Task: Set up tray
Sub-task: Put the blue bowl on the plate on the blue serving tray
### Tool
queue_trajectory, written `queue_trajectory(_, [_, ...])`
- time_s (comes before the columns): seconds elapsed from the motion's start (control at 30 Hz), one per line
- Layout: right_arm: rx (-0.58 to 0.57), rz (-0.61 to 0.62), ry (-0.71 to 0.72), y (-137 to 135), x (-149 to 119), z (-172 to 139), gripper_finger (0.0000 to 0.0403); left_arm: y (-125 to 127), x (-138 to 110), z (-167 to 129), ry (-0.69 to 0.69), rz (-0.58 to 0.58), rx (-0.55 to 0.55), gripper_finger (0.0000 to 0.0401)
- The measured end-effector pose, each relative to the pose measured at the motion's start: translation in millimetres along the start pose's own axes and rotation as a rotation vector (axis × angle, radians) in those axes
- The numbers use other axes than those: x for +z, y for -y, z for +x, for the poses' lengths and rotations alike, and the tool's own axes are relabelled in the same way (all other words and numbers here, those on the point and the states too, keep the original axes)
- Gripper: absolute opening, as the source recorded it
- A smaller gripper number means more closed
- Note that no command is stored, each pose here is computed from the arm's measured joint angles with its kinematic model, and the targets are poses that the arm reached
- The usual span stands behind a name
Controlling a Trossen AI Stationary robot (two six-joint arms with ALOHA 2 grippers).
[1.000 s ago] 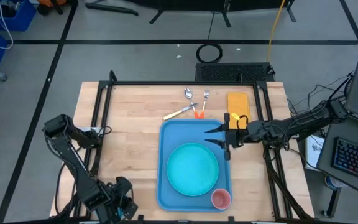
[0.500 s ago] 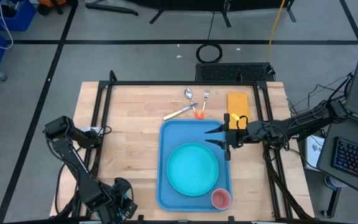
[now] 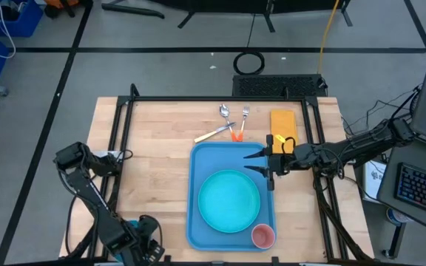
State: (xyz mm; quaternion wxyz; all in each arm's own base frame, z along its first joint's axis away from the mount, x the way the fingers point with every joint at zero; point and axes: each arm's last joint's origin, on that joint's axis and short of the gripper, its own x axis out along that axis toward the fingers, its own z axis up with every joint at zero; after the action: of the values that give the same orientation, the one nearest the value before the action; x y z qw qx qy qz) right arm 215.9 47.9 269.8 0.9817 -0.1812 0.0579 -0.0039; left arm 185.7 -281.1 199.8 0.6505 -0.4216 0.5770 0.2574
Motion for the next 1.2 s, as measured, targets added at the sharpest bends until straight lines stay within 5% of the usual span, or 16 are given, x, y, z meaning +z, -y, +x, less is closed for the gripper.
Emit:
queue_trajectory(0.3, [0.001, 0.0, -0.001, 0, 0, 0, 0.0123, -1, 0, -1, -0.004, 0.094, 0.01, 0.0017])
queue_trajectory(0.97, [0.0, 0.0, 0.002, 0, 0, 0, 0.0123, 3, 42, 0, 0.08, 0.302, 0.123, 0.001])
queue_trajectory(1.2, [0.002, -0.002, -0.006, 0, -1, 0, 0.0123, 13, 54, -24, 0.148, 0.372, 0.173, 0.0008])
